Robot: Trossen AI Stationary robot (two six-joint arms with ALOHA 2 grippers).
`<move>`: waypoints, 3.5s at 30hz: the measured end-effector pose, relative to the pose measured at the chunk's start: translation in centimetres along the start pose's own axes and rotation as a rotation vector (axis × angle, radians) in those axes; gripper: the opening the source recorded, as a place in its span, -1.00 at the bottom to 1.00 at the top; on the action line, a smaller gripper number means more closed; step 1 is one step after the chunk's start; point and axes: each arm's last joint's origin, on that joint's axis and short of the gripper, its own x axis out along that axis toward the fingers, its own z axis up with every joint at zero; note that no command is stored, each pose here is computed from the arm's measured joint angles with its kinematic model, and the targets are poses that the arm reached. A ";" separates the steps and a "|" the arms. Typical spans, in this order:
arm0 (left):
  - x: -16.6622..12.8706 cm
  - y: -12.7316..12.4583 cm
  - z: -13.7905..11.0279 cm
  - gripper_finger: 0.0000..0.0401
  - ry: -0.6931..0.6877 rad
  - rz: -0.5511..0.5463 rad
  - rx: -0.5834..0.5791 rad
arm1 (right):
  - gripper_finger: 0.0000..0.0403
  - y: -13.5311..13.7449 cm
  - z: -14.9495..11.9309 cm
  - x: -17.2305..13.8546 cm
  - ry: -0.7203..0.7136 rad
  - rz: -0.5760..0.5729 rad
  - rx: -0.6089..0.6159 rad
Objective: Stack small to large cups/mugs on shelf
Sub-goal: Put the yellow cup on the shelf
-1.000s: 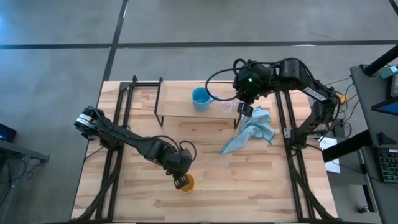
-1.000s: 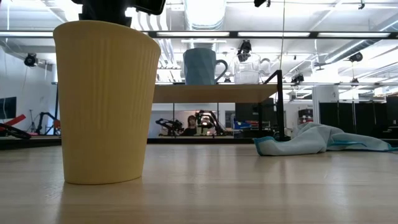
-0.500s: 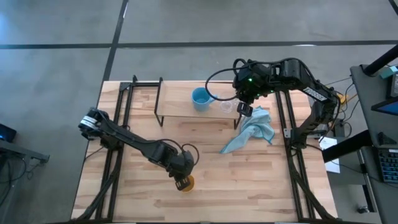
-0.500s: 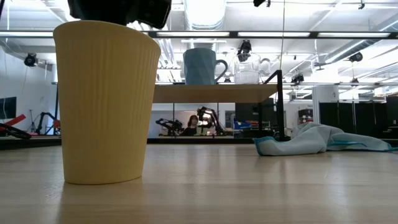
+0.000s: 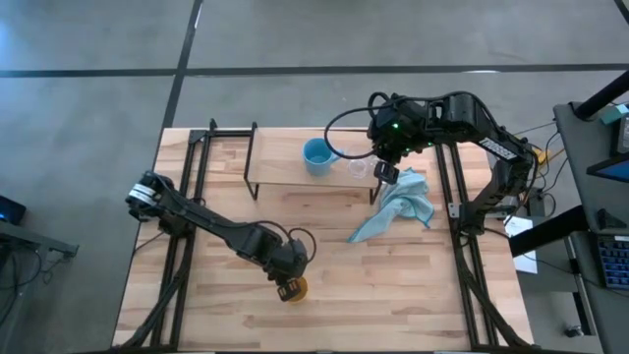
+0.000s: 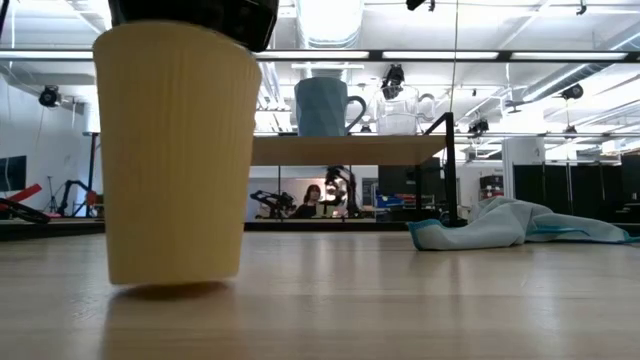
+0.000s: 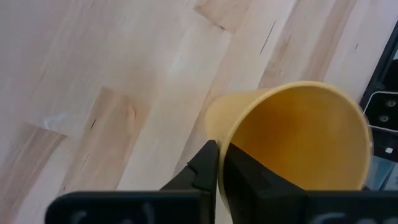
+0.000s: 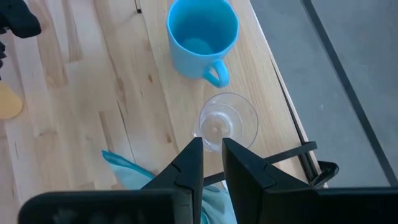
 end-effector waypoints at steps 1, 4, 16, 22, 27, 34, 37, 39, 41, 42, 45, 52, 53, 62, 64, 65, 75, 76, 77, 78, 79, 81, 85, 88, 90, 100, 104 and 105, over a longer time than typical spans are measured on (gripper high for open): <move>0.0 0.0 0.0 -0.98 0.000 0.000 0.006 | -0.73 0.0 0.0 0.0 -0.001 0.000 0.000; -0.2 -0.1 0.0 -0.99 0.010 -0.014 0.010 | -0.73 0.0 0.1 0.0 -0.006 0.000 0.001; -9.3 0.3 1.1 -1.00 -0.060 0.044 -0.004 | -0.73 0.0 0.2 0.0 -0.017 0.001 0.005; -16.0 2.5 1.3 -1.00 -0.167 0.142 0.026 | -0.73 0.0 0.2 0.0 -0.024 0.001 0.030; -21.4 5.0 1.3 -1.00 -0.335 0.227 0.058 | -0.73 0.0 0.2 0.0 -0.024 0.001 0.060; -25.6 8.2 1.2 -1.00 -0.461 0.318 0.117 | -0.73 0.0 0.3 0.0 -0.029 0.002 0.060; -26.3 9.4 1.4 -1.00 -0.470 0.386 0.152 | -0.73 0.0 0.5 0.0 -0.049 0.003 0.064; -26.6 10.2 1.7 -1.00 -0.472 0.435 0.174 | -0.73 0.0 0.6 0.0 -0.061 0.004 0.066; -26.9 10.9 2.0 -1.00 -0.469 0.477 0.194 | -0.73 0.0 0.8 0.0 -0.080 0.006 0.069; -26.9 11.3 2.2 -1.00 -0.466 0.501 0.201 | -0.73 0.0 0.8 -0.1 -0.085 0.006 0.070; -27.2 12.4 2.9 -1.00 -0.462 0.554 0.207 | -0.73 0.0 1.0 -0.1 -0.104 0.009 0.097; -27.3 15.2 4.5 -1.00 -0.428 0.635 0.180 | -0.73 0.0 1.2 -0.1 -0.119 0.015 0.189; -27.2 15.6 4.9 -1.00 -0.424 0.631 0.173 | -0.73 0.0 1.2 -0.1 -0.120 0.014 0.202; -26.6 18.4 7.5 -1.00 -0.397 0.567 0.069 | -0.73 0.0 1.2 0.1 -0.117 0.010 0.282; -26.5 18.8 7.8 -1.00 -0.371 0.542 0.055 | -0.73 0.0 1.2 0.1 -0.115 0.011 0.291; -26.5 19.0 8.0 -1.00 -0.359 0.524 0.041 | -0.73 0.0 1.2 0.1 -0.115 0.011 0.292; -25.2 20.2 9.5 -1.00 -0.222 0.440 -0.038 | -0.73 0.2 1.1 0.8 -0.089 0.005 0.288; -25.1 20.3 9.7 -1.00 -0.220 0.419 -0.040 | -0.73 0.2 1.1 0.9 -0.084 0.004 0.287; -25.0 20.4 9.9 -1.00 -0.217 0.402 -0.039 | -0.73 0.2 1.0 1.1 -0.078 0.003 0.286; -24.9 20.4 10.0 -1.00 -0.215 0.398 -0.039 | -0.73 0.2 1.0 1.2 -0.073 0.002 0.284; -24.9 20.5 10.0 -1.00 -0.214 0.398 -0.040 | -0.73 0.3 1.0 1.3 -0.068 0.001 0.280; -24.9 20.6 10.1 -1.00 -0.211 0.396 -0.040 | -0.73 0.3 0.9 1.6 -0.058 -0.001 0.276; -24.9 21.0 10.1 -1.00 -0.211 0.372 -0.060 | -0.73 0.4 0.8 2.1 -0.040 -0.004 0.271; -25.0 21.4 10.1 -1.00 -0.210 0.340 -0.083 | -0.73 0.4 0.7 2.3 -0.029 -0.006 0.269; -25.1 21.8 10.1 -1.00 -0.211 0.336 -0.115 | -0.73 0.4 0.7 2.5 -0.023 -0.007 0.267; -23.8 23.0 10.7 -1.00 -0.128 0.332 -0.184 | -0.73 0.5 0.6 2.8 -0.012 -0.009 0.264; -23.2 23.3 11.4 -1.00 -0.136 0.330 -0.181 | -0.73 0.5 0.6 2.8 -0.010 -0.009 0.263; -23.1 23.4 11.5 -1.00 -0.135 0.330 -0.181 | -0.73 0.5 0.6 2.8 -0.010 -0.009 0.262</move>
